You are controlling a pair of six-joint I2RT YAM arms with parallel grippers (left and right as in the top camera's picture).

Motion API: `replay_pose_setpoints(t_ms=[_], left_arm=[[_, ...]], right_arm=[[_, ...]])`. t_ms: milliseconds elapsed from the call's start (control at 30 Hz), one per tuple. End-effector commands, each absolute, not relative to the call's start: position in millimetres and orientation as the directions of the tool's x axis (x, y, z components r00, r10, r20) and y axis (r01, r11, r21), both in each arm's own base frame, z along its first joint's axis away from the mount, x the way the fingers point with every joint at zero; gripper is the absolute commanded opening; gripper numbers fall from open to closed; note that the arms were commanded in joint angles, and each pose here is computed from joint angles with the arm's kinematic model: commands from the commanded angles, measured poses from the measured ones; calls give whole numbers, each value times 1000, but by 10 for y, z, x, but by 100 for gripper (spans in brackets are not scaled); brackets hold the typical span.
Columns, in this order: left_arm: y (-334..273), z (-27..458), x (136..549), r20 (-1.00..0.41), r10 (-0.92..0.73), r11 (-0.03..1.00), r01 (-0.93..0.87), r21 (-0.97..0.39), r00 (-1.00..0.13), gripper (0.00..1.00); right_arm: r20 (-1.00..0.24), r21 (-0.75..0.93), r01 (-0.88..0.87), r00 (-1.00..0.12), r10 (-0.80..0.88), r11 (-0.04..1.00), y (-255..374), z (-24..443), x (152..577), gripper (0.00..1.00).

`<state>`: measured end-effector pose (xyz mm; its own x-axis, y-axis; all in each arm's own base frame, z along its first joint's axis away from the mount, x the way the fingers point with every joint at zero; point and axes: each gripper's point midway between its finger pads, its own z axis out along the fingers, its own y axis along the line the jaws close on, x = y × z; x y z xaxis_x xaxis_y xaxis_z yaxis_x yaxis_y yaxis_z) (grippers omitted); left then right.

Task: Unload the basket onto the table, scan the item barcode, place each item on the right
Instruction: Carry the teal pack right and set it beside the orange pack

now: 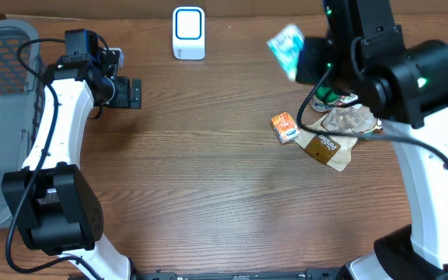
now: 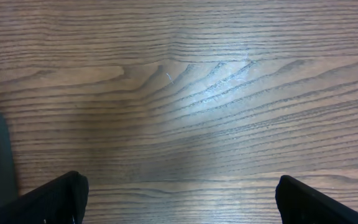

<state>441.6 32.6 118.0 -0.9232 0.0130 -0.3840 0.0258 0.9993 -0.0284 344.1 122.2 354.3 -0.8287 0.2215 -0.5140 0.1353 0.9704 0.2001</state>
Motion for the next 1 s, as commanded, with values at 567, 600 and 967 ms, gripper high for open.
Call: replay_pose_setpoints(t_ms=[567,600,967], left_arm=[[317,1249,4444,-403,24,999,40,-31,-915,100],[317,1247,4443,-403,24,999,40,-31,-915,100],[317,1249,4444,-403,24,999,40,-31,-915,100]], right_arm=[[-201,58,435,-876,438,898,1044,1392,3588,4],[-199,57,444,-873,446,894,1008,1313,3594,4],[-174,35,490,-855,489,871,776,1082,3560,33]])
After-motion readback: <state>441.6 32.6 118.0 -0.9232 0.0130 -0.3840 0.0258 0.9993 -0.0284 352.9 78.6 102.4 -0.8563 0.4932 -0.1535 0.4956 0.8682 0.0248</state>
